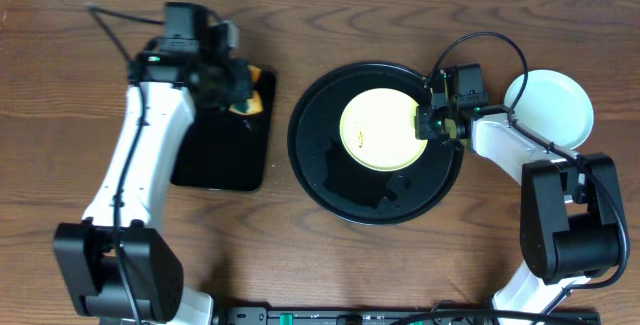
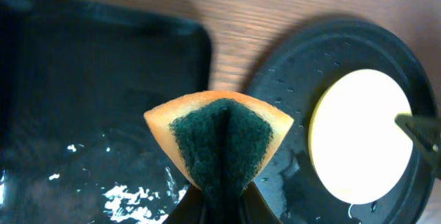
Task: Clean dirty plates on tray and stack at the side
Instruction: 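Carry the sponge with the left gripper onto the yellow plate, then scrub the yellow plate with the sponge in the left gripper, then return the sponge to the black tray with the left gripper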
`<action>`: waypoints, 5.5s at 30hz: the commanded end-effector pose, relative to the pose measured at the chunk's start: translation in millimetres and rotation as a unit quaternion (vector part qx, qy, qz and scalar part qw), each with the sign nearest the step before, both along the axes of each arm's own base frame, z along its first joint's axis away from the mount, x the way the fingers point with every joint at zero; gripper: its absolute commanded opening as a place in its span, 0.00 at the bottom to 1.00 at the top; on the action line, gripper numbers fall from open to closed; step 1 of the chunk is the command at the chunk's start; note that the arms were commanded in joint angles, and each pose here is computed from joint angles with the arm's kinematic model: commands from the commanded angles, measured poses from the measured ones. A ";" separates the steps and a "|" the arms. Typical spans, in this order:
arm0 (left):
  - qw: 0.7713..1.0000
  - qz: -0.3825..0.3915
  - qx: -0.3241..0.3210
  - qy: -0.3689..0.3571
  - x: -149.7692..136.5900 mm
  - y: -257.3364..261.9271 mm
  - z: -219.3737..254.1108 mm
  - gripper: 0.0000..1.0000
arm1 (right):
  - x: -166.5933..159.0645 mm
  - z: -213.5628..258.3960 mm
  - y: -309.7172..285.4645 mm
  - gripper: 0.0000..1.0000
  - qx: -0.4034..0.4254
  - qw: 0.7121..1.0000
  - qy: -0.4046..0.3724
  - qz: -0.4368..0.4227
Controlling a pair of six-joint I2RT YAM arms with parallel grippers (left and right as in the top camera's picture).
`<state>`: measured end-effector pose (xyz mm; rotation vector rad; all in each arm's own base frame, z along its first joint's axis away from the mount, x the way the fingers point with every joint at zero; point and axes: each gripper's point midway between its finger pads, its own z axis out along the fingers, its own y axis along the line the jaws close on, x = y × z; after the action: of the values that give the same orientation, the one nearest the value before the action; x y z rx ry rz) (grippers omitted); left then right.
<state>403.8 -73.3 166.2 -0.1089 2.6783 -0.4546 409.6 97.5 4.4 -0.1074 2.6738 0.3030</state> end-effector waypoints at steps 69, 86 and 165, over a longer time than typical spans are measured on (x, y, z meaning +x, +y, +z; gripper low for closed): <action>0.917 -0.347 0.174 0.089 -55.8 -179.6 -250.9 0.08 | -11.8 -20.3 -1.6 0.01 -0.013 1.000 0.028 0.001; 0.936 -0.286 0.139 0.151 -91.4 -167.8 -274.2 0.08 | -12.0 -20.4 -1.6 0.01 -0.013 1.000 0.029 0.001; 0.999 0.011 0.046 0.003 15.8 -23.5 -80.3 0.08 | -11.3 -19.7 0.0 0.10 -0.009 1.000 0.027 0.003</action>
<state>416.6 -140.4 80.2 -0.0756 2.7012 -0.4014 409.2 98.4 2.8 -0.1094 2.6764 0.3131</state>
